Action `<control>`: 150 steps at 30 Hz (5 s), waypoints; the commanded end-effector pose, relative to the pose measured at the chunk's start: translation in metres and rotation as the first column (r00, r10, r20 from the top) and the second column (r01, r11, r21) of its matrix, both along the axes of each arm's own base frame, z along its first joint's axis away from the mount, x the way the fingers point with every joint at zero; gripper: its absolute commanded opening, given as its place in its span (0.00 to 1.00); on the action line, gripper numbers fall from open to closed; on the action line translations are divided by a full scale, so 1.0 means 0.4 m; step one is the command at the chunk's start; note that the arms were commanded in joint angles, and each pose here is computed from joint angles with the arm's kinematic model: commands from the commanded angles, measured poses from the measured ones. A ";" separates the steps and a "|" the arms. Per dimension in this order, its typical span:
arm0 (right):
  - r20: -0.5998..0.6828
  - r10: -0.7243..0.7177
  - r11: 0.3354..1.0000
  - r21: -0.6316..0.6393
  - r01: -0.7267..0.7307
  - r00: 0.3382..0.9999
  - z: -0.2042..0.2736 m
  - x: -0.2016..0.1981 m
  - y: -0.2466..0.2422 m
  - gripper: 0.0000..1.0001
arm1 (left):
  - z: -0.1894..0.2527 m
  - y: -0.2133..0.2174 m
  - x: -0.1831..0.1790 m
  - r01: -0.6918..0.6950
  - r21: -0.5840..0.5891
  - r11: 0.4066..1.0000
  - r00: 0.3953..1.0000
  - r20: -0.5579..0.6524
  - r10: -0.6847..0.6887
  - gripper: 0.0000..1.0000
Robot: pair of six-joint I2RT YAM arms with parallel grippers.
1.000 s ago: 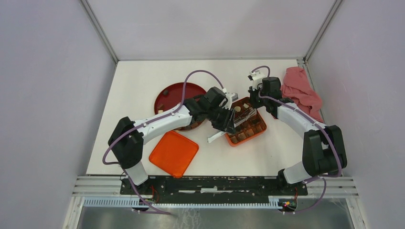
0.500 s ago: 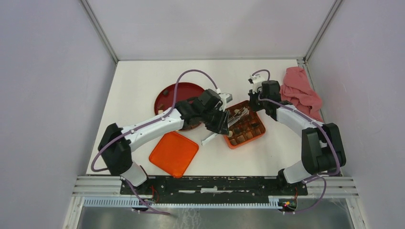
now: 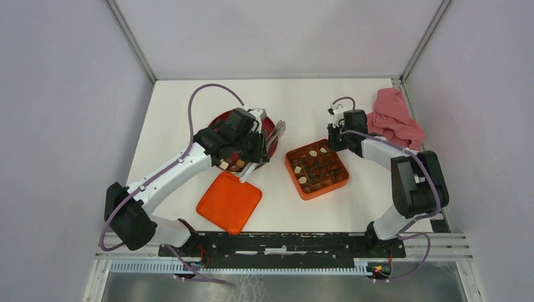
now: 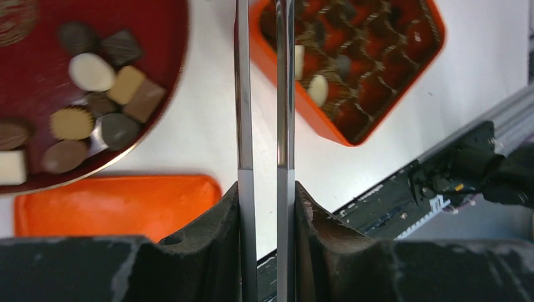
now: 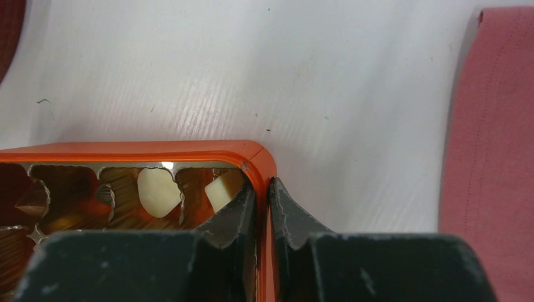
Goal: Pack the chocolate
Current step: Adjust the packing box at the center of the board, then pick up the fake chocolate from the plate.
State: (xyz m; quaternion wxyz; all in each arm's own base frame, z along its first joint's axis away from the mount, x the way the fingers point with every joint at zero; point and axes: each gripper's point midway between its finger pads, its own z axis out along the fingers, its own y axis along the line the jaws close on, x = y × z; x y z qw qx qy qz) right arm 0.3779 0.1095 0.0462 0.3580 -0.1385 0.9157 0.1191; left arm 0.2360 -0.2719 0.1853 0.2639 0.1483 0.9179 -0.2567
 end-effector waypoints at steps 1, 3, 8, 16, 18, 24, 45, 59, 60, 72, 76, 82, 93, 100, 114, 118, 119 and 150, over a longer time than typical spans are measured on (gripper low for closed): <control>0.037 -0.003 0.998 0.057 0.001 0.999 0.031 0.050 0.023 0.16 | 0.015 0.114 0.036 -0.083 0.060 0.995 0.997 0.013 0.082 0.15; 0.030 0.001 0.998 0.056 -0.003 1.000 0.026 0.058 0.025 0.16 | 0.016 0.161 0.052 -0.113 0.076 0.991 0.994 0.007 0.113 0.15; 0.031 0.148 0.989 -0.025 -0.147 0.988 0.036 0.116 0.040 0.13 | 0.024 0.238 0.058 -0.136 0.145 0.980 0.991 0.009 0.136 0.15; -0.024 0.516 0.847 -0.131 -0.515 0.856 0.045 0.177 0.093 0.19 | 0.034 0.291 0.049 -0.154 0.187 0.970 0.988 0.025 0.152 0.15; -0.057 0.593 0.790 -0.151 -0.594 0.804 0.033 0.174 0.111 0.19 | 0.036 0.296 0.047 -0.157 0.185 0.970 0.988 0.030 0.154 0.15; -0.111 0.766 0.604 -0.214 -0.767 0.634 0.013 0.150 0.163 0.19 | 0.035 0.306 0.039 -0.159 0.183 0.970 0.987 0.031 0.156 0.15; 0.074 0.750 0.651 -0.257 -0.714 0.657 0.283 0.182 0.213 0.78 | 0.016 0.329 0.032 -0.195 0.181 0.964 0.980 -0.010 0.200 0.16; 0.256 0.753 0.599 0.114 -0.793 0.606 0.327 -0.055 0.303 0.77 | -0.036 0.451 0.208 -0.306 0.244 0.920 0.951 0.045 0.304 0.18; 0.257 0.752 0.600 0.115 -0.791 0.608 0.323 -0.058 0.301 0.77 | -0.040 0.455 0.220 -0.295 0.244 0.924 0.955 0.048 0.292 0.18; 0.291 0.690 0.644 0.170 -0.746 0.662 0.324 -0.049 0.252 0.78 | -0.134 0.545 0.265 -0.242 0.367 0.898 0.962 -0.026 0.270 0.25; 0.289 0.680 0.652 0.183 -0.736 0.674 0.320 -0.043 0.246 0.77 | -0.147 0.562 0.279 -0.220 0.401 0.889 0.966 -0.034 0.255 0.26; 0.286 0.677 0.653 0.191 -0.733 0.678 0.316 -0.042 0.245 0.78 | -0.161 0.581 0.303 -0.213 0.440 0.872 0.965 -0.042 0.257 0.27; 0.265 0.671 0.665 0.197 -0.720 0.692 0.295 -0.040 0.240 0.78 | -0.179 0.598 0.334 -0.203 0.461 0.864 0.964 -0.063 0.260 0.29; 0.257 0.668 0.672 0.194 -0.715 0.698 0.289 -0.038 0.237 0.77 | -0.177 0.589 0.337 -0.195 0.448 0.872 0.962 -0.085 0.258 0.31; 0.246 0.669 0.673 0.201 -0.712 0.702 0.279 -0.038 0.238 0.78 | -0.133 0.566 0.329 -0.181 0.392 0.902 0.975 -0.050 0.218 0.37; 0.243 0.669 0.674 0.202 -0.711 0.703 0.276 -0.039 0.238 0.78 | -0.120 0.577 0.328 -0.198 0.407 0.892 0.972 -0.032 0.231 0.37; 0.242 0.668 0.674 0.202 -0.710 0.703 0.274 -0.038 0.237 0.78 | -0.119 0.581 0.327 -0.201 0.413 0.888 0.972 -0.032 0.235 0.37; 0.225 0.666 0.682 0.201 -0.703 0.711 0.265 -0.024 0.236 0.78 | -0.166 0.585 0.363 -0.181 0.440 0.880 0.968 -0.080 0.239 0.41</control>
